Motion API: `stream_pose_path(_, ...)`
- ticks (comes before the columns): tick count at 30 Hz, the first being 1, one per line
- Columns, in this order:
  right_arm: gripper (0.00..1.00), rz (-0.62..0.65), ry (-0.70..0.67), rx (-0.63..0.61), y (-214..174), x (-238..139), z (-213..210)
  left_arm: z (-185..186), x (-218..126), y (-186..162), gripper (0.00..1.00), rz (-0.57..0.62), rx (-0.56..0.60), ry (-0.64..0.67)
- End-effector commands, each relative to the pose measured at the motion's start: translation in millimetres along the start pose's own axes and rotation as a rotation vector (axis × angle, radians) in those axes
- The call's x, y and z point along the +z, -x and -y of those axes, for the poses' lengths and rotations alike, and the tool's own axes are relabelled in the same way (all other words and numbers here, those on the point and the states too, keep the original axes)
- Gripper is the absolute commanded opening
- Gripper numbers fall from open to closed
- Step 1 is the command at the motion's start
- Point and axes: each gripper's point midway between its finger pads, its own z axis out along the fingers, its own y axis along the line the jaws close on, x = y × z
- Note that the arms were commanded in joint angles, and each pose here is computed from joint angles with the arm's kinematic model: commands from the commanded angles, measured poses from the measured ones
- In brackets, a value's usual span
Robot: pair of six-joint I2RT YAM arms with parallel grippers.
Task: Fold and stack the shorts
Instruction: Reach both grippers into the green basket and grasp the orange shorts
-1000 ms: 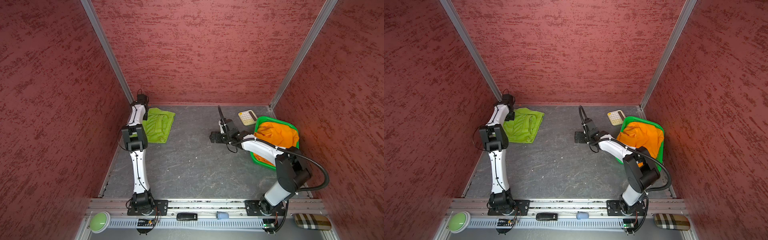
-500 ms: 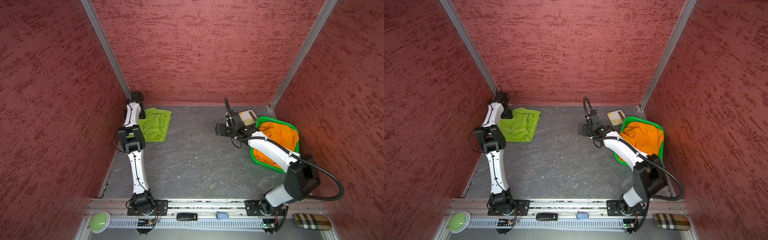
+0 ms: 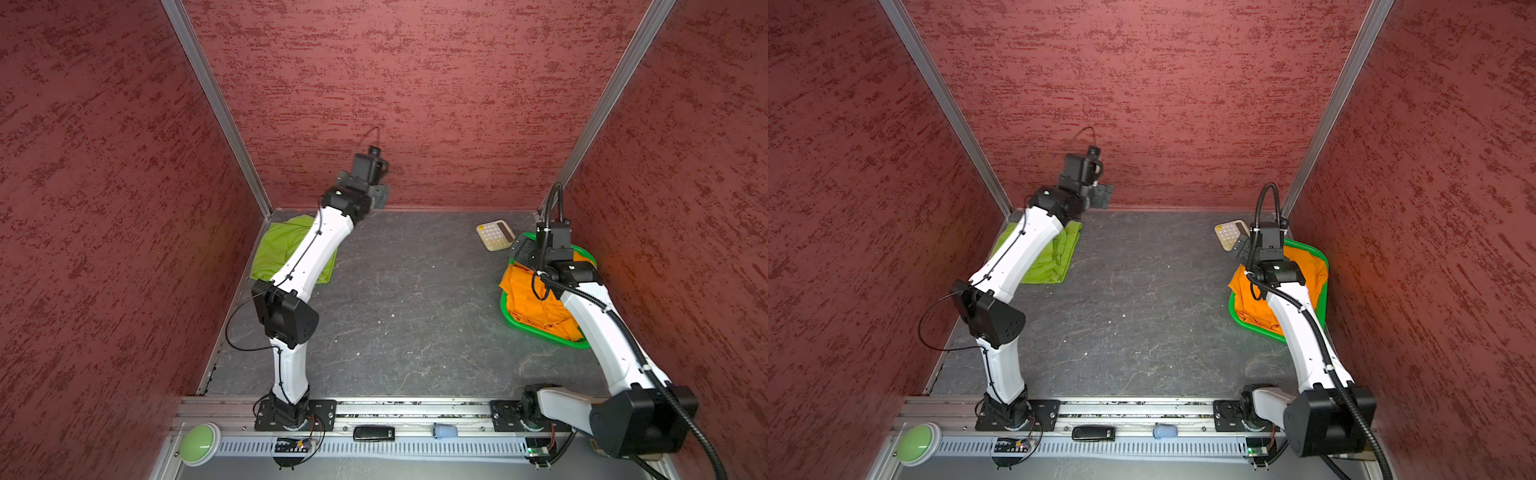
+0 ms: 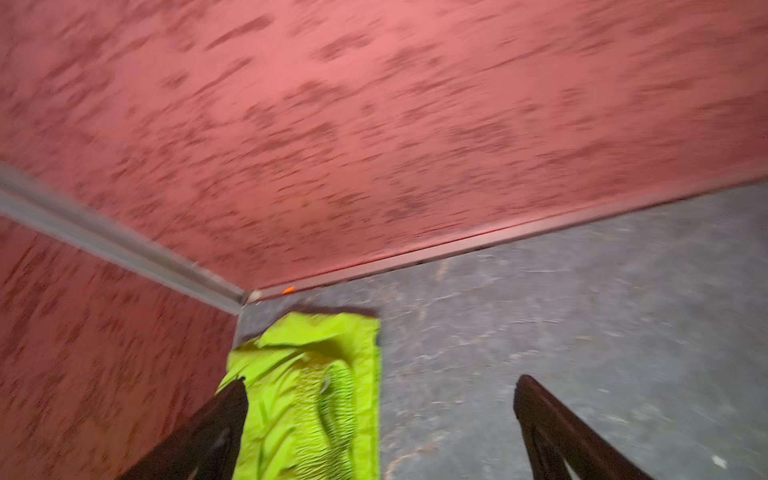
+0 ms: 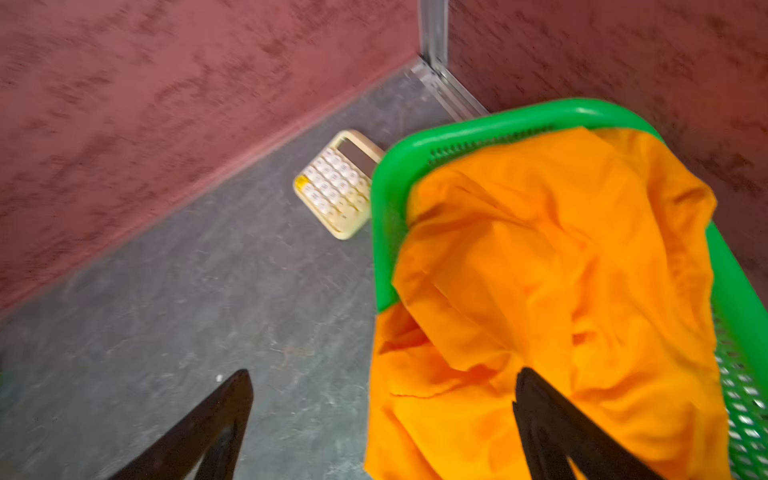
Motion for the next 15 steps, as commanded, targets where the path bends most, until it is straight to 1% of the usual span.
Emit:
stream_pose_path(1,0.99,-0.041,-0.032,0.052,-13,14,27,66,-21,25,0.99,0.151,0.120,0.007)
stream_pose_path(3,0.99,-0.064,-0.042,0.061,-21,25,37,114,-37,25,0.99,0.172,0.179,-0.054)
stream_pose_path(5,0.98,-0.082,-0.020,0.059,-29,35,37,165,-52,16,0.99,0.175,0.239,-0.149)
stream_pose_path(8,0.91,-0.100,0.020,0.056,-34,50,31,211,-66,0,0.99,0.162,0.259,-0.242)
stream_pose_path(9,0.86,-0.099,0.041,0.052,-33,53,27,224,-69,-10,0.99,0.130,0.256,-0.305)
stream_pose_path(10,0.79,-0.095,0.059,0.048,-30,54,23,237,-73,-20,0.99,0.084,0.252,-0.398)
stream_pose_path(11,0.69,-0.089,0.070,0.048,-27,52,20,243,-75,-26,0.99,0.048,0.239,-0.446)
stream_pose_path(12,0.55,-0.076,0.087,0.044,-20,48,16,244,-76,-30,0.99,0.013,0.224,-0.471)
stream_pose_path(13,0.45,-0.057,0.105,0.043,-13,43,12,245,-77,-34,0.99,-0.017,0.205,-0.497)
stream_pose_path(14,0.37,-0.042,0.114,0.042,-6,38,9,246,-79,-36,0.99,-0.035,0.190,-0.521)
stream_pose_path(15,0.26,-0.022,0.127,0.041,2,30,6,245,-81,-38,0.99,-0.048,0.174,-0.542)
